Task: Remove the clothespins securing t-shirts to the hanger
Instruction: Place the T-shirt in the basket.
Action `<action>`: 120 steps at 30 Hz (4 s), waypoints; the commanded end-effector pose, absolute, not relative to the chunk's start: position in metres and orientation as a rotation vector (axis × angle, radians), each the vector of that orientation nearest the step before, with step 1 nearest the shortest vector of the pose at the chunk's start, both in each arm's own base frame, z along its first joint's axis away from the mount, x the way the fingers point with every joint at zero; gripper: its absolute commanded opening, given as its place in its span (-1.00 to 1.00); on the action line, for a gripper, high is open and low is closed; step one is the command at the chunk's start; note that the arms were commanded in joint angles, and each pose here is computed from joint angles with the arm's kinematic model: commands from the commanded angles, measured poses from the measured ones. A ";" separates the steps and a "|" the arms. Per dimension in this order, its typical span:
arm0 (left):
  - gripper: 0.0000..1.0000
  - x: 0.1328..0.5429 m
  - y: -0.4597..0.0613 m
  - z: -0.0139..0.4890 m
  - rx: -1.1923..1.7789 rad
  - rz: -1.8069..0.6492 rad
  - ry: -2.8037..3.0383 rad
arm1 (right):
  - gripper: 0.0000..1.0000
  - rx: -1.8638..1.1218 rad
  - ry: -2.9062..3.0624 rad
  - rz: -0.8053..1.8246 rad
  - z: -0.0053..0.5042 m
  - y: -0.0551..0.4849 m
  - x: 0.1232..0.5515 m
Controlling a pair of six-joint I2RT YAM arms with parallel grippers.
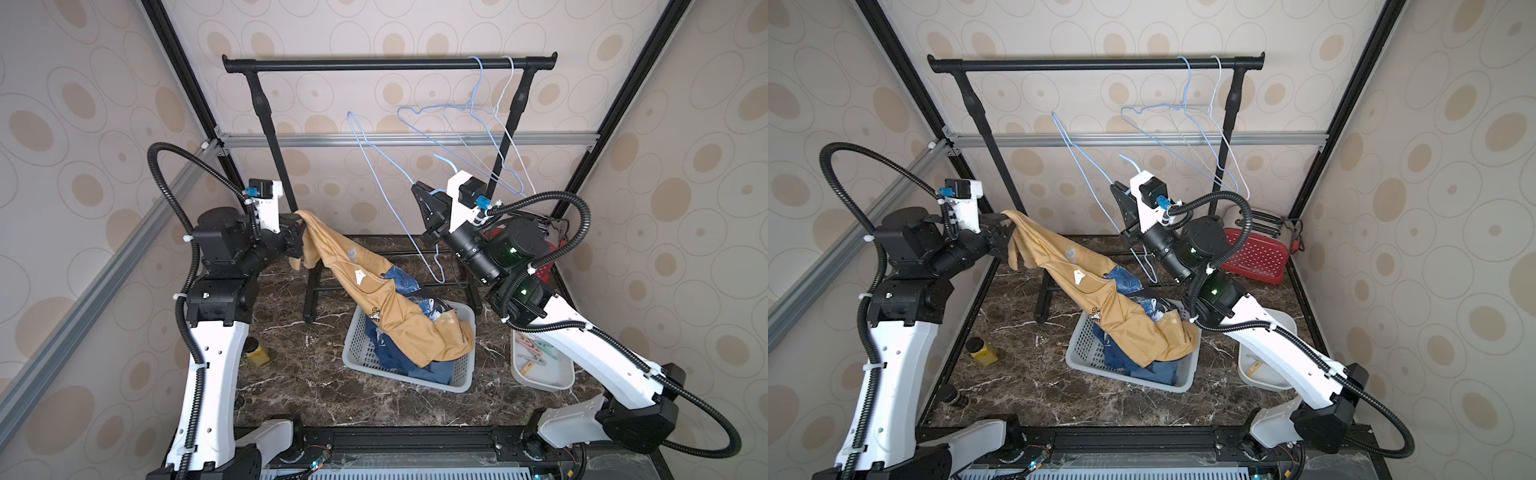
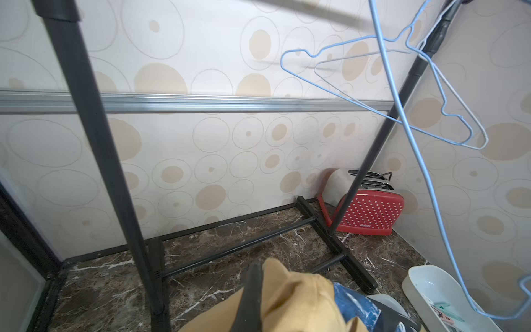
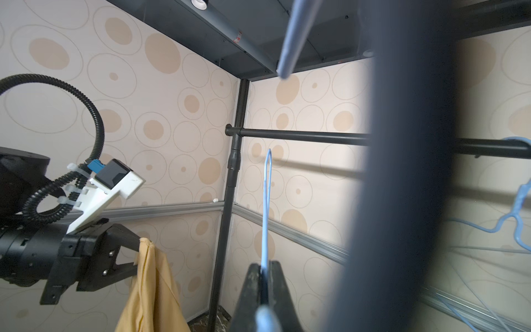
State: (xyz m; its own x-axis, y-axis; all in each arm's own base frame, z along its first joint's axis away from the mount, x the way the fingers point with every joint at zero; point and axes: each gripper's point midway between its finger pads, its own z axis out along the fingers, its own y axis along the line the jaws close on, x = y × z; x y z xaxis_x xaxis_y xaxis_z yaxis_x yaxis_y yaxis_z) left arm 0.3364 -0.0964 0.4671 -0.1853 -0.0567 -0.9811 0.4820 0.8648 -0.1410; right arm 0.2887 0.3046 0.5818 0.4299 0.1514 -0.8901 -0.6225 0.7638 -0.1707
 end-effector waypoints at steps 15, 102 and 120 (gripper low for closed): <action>-1.00 0.219 -0.390 0.330 1.002 -1.057 1.875 | -1.00 -0.456 1.046 0.045 0.593 0.180 0.264; 0.97 0.277 -0.193 0.203 2.131 0.645 1.594 | -1.00 -0.526 1.669 0.210 0.398 0.149 0.239; 0.81 0.277 -0.314 0.387 1.499 0.016 1.089 | -1.00 -0.520 1.769 0.368 0.374 0.180 0.249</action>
State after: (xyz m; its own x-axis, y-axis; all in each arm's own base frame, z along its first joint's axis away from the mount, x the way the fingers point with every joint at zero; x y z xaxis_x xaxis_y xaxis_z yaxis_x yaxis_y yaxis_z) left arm 0.2826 -0.2826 0.3672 0.4864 0.7420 -0.4613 0.5606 0.1400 0.8162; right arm 0.2518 0.1741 0.3621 -0.2023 -0.2171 -0.9550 -0.5062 0.8579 -0.0878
